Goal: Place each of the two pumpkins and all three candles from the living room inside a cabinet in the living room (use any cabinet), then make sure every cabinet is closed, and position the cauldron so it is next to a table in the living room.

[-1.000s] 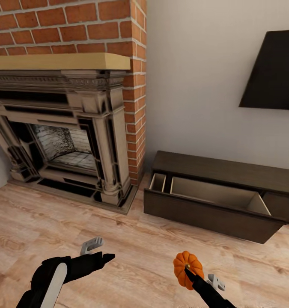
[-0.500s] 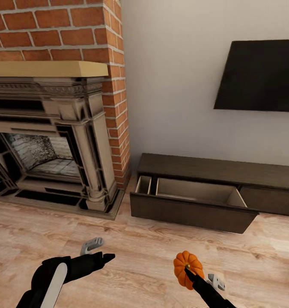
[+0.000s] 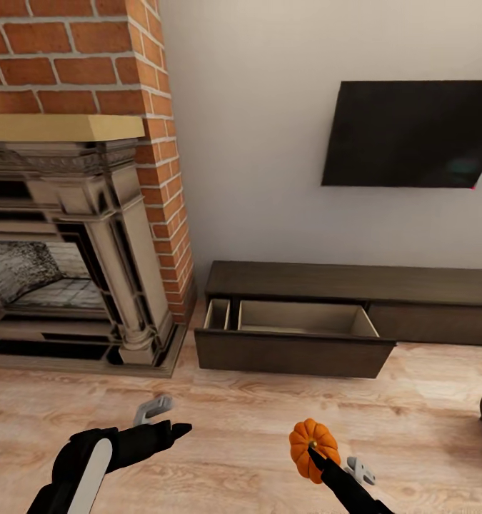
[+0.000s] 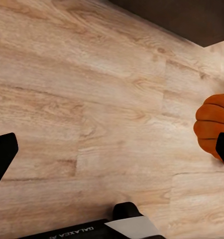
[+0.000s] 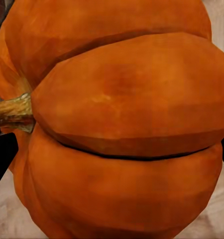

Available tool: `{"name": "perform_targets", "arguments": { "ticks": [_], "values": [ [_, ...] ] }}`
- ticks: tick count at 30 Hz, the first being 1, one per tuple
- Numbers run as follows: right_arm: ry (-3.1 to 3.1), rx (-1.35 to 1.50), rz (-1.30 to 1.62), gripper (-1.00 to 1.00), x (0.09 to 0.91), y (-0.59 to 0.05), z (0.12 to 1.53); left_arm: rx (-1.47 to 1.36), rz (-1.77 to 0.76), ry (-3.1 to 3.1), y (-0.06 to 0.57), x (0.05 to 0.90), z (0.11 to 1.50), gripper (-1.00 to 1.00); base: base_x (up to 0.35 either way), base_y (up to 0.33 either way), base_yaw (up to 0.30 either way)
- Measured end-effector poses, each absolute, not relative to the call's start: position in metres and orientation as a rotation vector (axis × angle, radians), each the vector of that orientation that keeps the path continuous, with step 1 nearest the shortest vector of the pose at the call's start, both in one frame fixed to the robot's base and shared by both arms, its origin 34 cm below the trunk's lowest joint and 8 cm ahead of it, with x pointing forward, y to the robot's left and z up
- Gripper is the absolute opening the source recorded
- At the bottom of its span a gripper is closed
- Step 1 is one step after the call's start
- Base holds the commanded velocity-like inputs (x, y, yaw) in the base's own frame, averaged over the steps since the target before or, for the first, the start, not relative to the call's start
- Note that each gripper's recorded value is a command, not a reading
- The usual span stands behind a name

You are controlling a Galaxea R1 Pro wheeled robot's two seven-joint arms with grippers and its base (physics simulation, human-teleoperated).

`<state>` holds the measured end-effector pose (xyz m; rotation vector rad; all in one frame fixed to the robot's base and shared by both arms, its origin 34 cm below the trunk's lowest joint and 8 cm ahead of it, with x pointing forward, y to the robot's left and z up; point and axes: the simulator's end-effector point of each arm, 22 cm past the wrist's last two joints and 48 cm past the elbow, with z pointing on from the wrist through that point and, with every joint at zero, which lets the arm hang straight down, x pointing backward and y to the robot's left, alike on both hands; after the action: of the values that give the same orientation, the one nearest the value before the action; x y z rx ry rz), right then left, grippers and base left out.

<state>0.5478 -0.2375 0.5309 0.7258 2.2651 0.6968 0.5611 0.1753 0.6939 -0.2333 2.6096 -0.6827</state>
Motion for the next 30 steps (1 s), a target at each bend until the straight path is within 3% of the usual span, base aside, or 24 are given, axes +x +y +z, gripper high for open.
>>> {"name": "perform_targets", "arguments": {
  "ticks": [30],
  "values": [
    [2.252,0.719,0.700,-1.00,0.553,-0.238,0.586,-0.228,-0.684,2.595,0.175,0.564,0.750,1.00,0.000,0.000,-0.241]
  ]
}}
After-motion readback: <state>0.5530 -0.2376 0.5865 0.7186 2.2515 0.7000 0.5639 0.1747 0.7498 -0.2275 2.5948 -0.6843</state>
